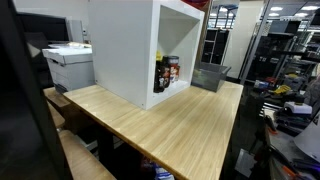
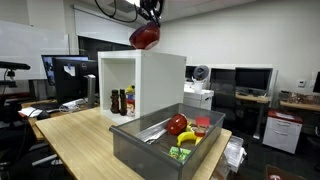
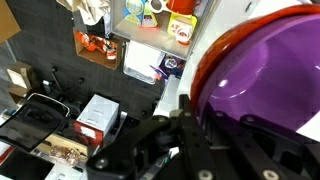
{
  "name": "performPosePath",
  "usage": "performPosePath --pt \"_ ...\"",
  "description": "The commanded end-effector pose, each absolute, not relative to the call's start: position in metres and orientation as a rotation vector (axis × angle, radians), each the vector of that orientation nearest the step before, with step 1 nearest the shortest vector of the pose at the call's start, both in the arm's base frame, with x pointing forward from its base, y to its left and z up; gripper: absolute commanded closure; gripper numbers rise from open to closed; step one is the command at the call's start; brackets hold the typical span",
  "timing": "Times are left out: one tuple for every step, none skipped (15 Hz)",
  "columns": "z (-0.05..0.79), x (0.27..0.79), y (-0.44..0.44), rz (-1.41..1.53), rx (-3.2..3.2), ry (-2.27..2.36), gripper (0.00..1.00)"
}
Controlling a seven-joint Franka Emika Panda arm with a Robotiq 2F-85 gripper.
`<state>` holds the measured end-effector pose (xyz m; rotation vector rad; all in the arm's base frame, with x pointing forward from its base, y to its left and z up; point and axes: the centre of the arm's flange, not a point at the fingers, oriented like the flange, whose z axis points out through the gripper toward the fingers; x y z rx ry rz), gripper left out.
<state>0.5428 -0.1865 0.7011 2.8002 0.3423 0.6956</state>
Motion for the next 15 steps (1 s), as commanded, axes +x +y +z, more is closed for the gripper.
performPosePath --pt "0.704 0.553 -0.187 0.66 2.814 0.383 0.97" --pt "0.703 0.554 -0.187 0.656 2.817 0.384 0.97" --pt "0.703 0.557 -0.185 0.643 2.826 0.391 0.97" --pt "0.703 0.559 -0.183 0.637 2.837 0.399 0.97" --pt "0.703 0.561 -0.18 0.629 2.838 0.407 0.97" --pt "0.703 0.562 -0.178 0.624 2.839 0.411 0.97" --pt "0.703 0.564 -0.176 0.619 2.843 0.42 0.97" --pt "0.703 0.565 -0.173 0.611 2.839 0.425 0.97" --pt "0.703 0.566 -0.171 0.603 2.84 0.434 0.97" --pt "0.702 0.568 -0.169 0.598 2.842 0.44 0.97" --pt "0.702 0.57 -0.167 0.591 2.854 0.452 0.97" --pt "0.7 0.572 -0.165 0.581 2.854 0.456 0.97" --pt "0.699 0.573 -0.163 0.574 2.861 0.466 0.97" --pt "0.698 0.575 -0.162 0.566 2.865 0.466 0.97" --pt "0.698 0.576 -0.16 0.561 2.867 0.471 0.97"
